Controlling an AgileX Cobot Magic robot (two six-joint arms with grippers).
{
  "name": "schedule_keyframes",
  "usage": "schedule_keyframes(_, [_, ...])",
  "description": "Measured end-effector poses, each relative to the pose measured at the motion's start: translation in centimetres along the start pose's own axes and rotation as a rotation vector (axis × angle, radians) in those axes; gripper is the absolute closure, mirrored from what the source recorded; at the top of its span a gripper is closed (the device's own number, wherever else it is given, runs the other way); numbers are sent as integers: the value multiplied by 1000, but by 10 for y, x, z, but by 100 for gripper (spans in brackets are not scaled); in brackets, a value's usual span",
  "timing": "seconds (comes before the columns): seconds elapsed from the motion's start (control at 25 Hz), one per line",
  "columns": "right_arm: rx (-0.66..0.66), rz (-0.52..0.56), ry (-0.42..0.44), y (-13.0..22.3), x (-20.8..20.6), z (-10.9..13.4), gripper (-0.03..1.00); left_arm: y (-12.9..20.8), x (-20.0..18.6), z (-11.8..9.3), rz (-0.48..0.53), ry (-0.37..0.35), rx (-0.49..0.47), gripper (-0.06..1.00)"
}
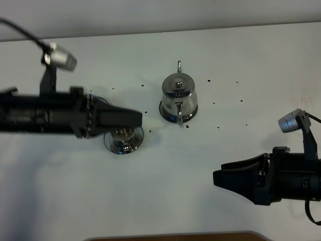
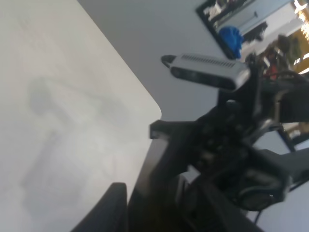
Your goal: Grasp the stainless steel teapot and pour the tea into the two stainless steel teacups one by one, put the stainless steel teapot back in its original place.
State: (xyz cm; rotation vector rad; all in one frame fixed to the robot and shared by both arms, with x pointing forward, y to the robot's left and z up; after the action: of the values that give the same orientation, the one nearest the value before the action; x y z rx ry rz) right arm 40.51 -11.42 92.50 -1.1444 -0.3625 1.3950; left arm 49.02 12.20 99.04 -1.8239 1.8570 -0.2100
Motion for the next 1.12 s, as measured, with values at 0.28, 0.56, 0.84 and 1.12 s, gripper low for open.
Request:
schedule_keyframes(0.28, [-44, -43, 9, -29, 2, -5, 61, -33, -32, -59, 88, -208, 47, 61])
schedule_keyframes(0.56, [-79, 23, 91, -80, 1, -19, 66, -15, -86, -75, 96, -651, -29, 61])
schedule_keyframes(0.84, [-89, 96, 197, -129, -13, -26, 66, 15, -155, -78, -89, -1093, -159, 61])
schedule_keyframes(1.12, [-150, 86, 244, -173, -21, -13, 63, 79, -172, -69, -141, -1205, -209, 61])
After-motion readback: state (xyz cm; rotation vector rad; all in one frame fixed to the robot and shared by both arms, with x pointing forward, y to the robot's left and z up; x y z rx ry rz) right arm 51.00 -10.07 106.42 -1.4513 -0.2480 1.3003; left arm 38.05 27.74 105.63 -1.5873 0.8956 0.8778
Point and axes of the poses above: a point on each arm's last joint axis where the gripper is mounted, x pointing out along that axis toward the gripper, z along the wrist's bending axis when the last joint is at zero, y = z × x, the point moved 7 cm from there along x, pointing out along that axis toward the gripper, and after that the axes turned 11 degrees about -x, right-handed, at the moved point
